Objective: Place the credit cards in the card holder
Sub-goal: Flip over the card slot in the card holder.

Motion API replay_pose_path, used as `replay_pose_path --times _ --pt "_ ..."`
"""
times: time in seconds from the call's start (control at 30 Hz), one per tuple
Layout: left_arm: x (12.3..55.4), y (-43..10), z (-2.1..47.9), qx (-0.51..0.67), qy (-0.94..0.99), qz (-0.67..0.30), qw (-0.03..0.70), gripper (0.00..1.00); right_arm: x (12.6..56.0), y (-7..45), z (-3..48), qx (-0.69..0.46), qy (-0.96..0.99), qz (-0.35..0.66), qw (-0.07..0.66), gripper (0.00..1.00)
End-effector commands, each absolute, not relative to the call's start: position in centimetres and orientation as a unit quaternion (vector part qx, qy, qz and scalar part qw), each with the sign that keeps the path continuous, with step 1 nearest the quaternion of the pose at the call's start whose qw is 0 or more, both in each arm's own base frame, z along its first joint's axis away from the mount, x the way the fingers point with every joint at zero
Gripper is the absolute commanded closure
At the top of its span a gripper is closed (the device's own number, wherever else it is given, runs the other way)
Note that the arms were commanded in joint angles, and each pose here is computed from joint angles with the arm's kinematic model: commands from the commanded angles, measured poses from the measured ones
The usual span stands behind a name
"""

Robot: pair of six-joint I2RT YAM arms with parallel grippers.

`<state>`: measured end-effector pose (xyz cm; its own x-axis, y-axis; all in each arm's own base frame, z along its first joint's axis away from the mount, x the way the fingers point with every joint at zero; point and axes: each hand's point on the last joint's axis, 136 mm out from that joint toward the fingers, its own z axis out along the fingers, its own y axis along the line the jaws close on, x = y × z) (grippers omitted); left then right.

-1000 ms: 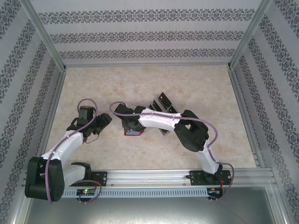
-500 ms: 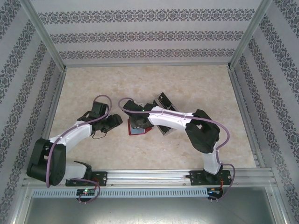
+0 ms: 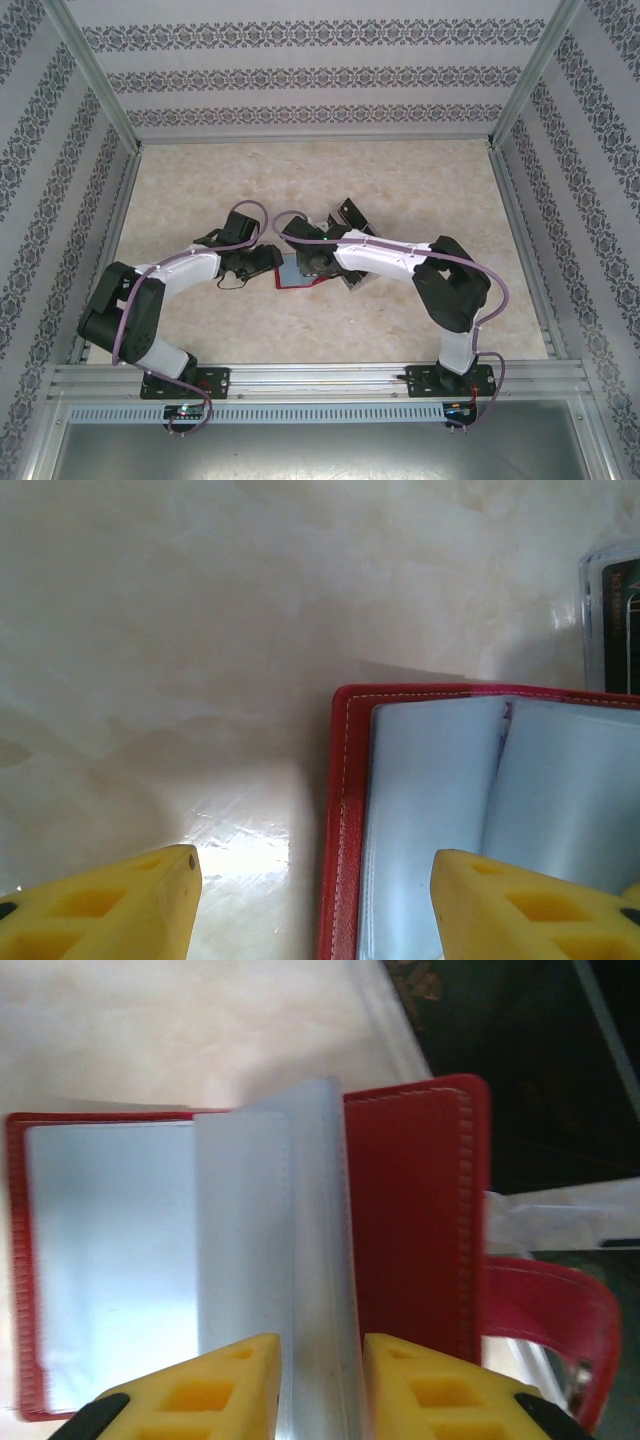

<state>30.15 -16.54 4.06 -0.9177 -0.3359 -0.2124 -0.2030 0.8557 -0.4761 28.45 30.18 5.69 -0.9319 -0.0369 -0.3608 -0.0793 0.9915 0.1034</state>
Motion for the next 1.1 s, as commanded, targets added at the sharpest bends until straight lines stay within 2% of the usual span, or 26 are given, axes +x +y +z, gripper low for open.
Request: replay_pose_path --times 0.0,0.3,0.77,1.07 --pt "30.7 -17.6 4.5 -0.118 0.954 -0.229 0.154 0.37 28.9 28.4 7.0 -0.023 0.977 0.047 0.208 0.70" --pt "29.7 -19.0 3.0 -0.099 0.963 -0.216 0.126 0.37 29.2 27.5 7.3 -0.020 0.975 0.052 0.213 0.67" --pt "29.7 -19.8 3.3 -0.080 0.967 -0.208 0.123 0.36 28.4 29.8 4.3 -0.028 0.981 0.092 0.170 0.68" --pt "28.9 -18.5 3.9 -0.085 0.969 -0.190 0.136 0.35 26.8 32.9 1.9 -0.038 0.983 0.120 0.135 0.69"
